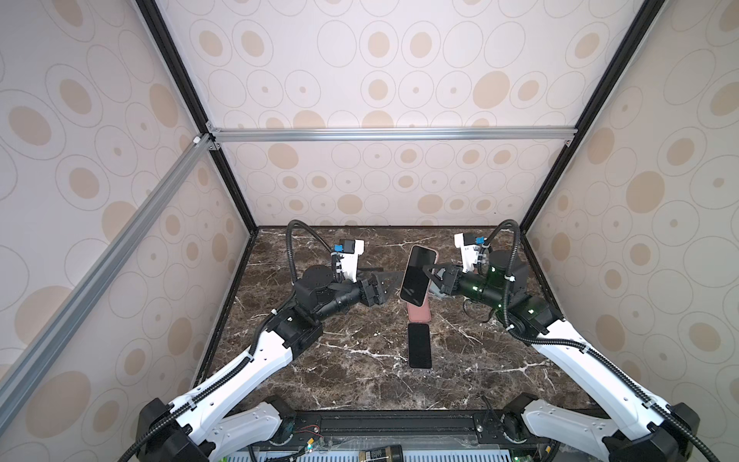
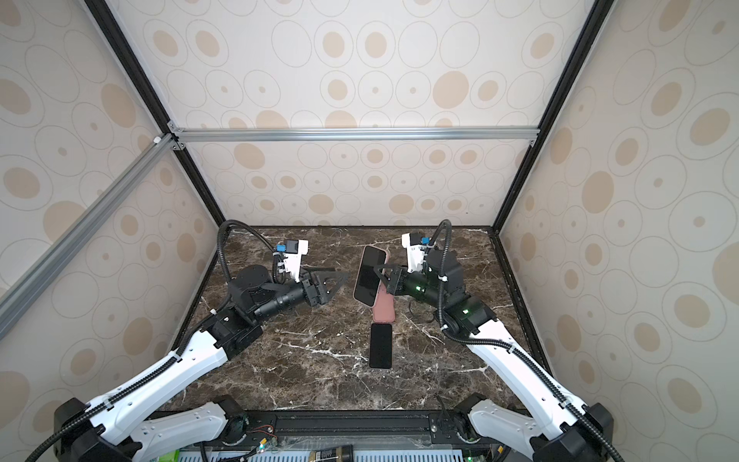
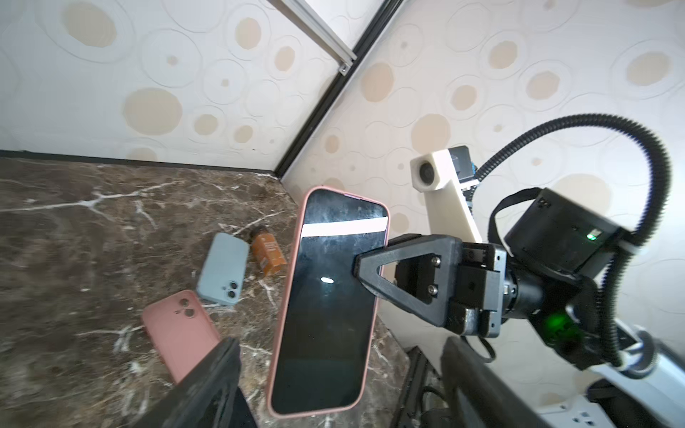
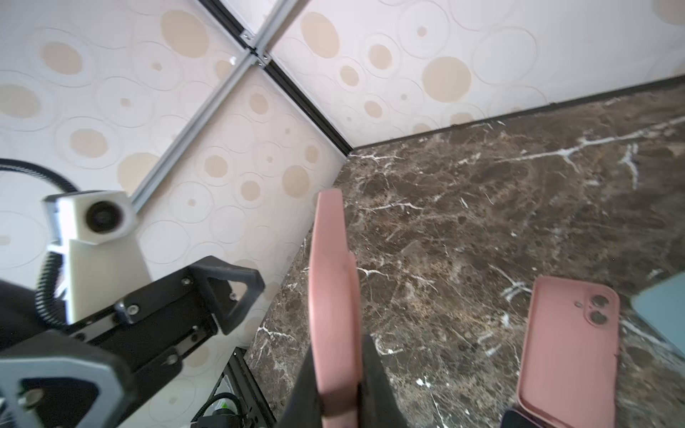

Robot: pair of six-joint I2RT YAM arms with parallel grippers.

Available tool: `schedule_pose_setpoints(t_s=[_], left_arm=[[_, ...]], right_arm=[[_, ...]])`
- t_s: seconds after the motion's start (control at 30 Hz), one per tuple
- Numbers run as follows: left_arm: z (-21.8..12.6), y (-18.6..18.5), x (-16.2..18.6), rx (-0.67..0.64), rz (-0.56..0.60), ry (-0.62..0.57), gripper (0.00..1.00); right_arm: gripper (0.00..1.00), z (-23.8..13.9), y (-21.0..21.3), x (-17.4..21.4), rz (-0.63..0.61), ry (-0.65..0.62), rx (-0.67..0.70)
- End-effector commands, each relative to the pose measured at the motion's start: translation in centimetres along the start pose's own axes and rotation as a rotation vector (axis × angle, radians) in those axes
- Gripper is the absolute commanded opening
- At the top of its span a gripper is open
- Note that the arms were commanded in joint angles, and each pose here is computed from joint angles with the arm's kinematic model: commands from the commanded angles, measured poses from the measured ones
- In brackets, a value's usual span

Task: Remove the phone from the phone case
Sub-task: 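Raise the pink-cased phone upright between both grippers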

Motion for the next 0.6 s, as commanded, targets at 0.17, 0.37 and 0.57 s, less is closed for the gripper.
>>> schedule_pose_setpoints(t_s=[0.17,0.37,0.57], left_arm=[[-0.6,-2.0,-1.1,0.238,-0.021,-0.038,0.8],[-2.2,-5.2,-1.6,0.51,-0.008,-0.073,0.72],[-3.3,-6.8,-2.1,0.608,0.018,-0.089,0.64]], right_arm=[[0.0,-3.8,7.3,-4.0,-0.118,-0.174,-0.342],[0.0,-4.1,8.9,-4.7,-0.052,-0.202,-0.497],[0.0,-4.1,9.2,-5.3,-0.003,-0.253,-0.57]])
Point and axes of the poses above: each gripper's point midway between its finger pads, its own z axis out along the fingers, its own y axis along the line the jaws close on, x = y × z, the point moved 5 cm from there along -z, back along the fingers, and after that the axes turned 1 degree about z, right-handed, at the moved point
